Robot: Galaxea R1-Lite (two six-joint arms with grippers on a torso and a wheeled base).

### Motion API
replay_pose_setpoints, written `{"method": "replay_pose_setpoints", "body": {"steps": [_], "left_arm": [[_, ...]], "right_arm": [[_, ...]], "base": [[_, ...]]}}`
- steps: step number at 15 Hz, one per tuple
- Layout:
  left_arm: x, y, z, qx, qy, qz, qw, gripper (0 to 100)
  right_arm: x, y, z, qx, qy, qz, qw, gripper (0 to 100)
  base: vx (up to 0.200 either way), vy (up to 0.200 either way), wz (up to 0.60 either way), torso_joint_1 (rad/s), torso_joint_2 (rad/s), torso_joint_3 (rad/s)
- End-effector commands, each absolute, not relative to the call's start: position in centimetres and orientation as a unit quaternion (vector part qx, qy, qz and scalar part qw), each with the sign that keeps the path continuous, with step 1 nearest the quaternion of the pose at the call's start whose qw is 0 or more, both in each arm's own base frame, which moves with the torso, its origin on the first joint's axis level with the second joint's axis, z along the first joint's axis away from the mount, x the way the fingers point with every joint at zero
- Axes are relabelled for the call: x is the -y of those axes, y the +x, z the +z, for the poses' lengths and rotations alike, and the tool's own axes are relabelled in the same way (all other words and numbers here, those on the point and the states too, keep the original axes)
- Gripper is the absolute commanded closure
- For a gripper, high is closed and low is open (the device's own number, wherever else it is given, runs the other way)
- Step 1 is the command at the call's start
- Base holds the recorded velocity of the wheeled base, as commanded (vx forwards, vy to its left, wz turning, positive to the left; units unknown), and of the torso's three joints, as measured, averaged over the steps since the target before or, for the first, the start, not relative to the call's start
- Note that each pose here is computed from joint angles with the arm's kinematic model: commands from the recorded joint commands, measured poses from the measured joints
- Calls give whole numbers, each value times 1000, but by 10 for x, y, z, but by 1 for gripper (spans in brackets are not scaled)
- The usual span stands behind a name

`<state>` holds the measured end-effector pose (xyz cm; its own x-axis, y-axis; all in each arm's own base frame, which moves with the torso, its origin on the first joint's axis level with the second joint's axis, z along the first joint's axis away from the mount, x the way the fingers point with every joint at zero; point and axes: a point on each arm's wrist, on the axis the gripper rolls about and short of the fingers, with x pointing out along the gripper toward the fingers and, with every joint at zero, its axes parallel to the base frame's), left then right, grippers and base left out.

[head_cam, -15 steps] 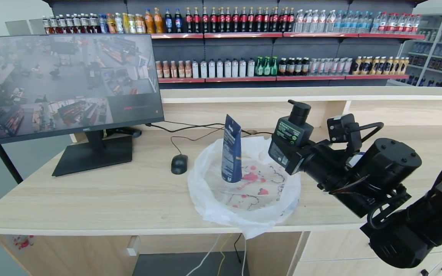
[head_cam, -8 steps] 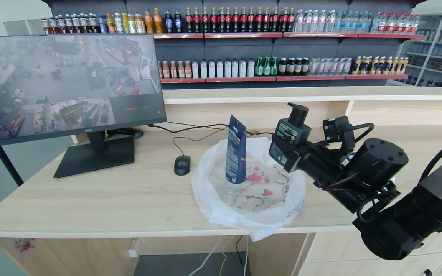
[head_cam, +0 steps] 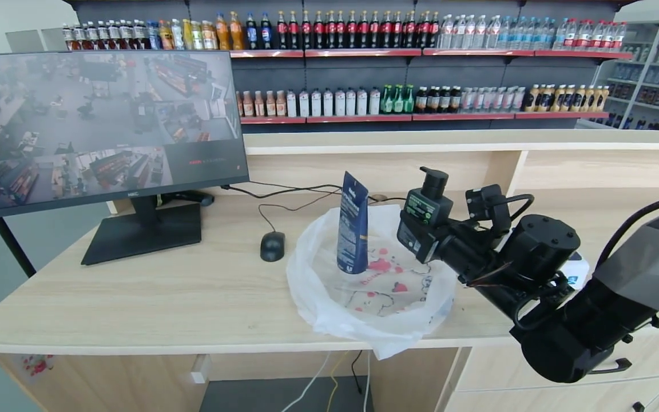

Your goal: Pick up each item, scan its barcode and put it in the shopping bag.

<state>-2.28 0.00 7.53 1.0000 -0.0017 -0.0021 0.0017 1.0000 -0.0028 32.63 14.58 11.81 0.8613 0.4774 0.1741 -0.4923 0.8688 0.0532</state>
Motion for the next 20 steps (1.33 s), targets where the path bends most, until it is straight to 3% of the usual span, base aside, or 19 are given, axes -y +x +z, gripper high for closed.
{"method": "replay_pose_setpoints", "body": {"steps": [1,20], "left_arm": [[0,-23,76,0,-2,0,1000,0],[0,-23,75,0,-2,-1,1000,0]], "right_arm": [[-147,329,109,67,46,251,964,100],[-159,342,64,20,7,256,967,100]], "base": [[0,0,0,0,0,0],[0,0,0,0,0,0]]}}
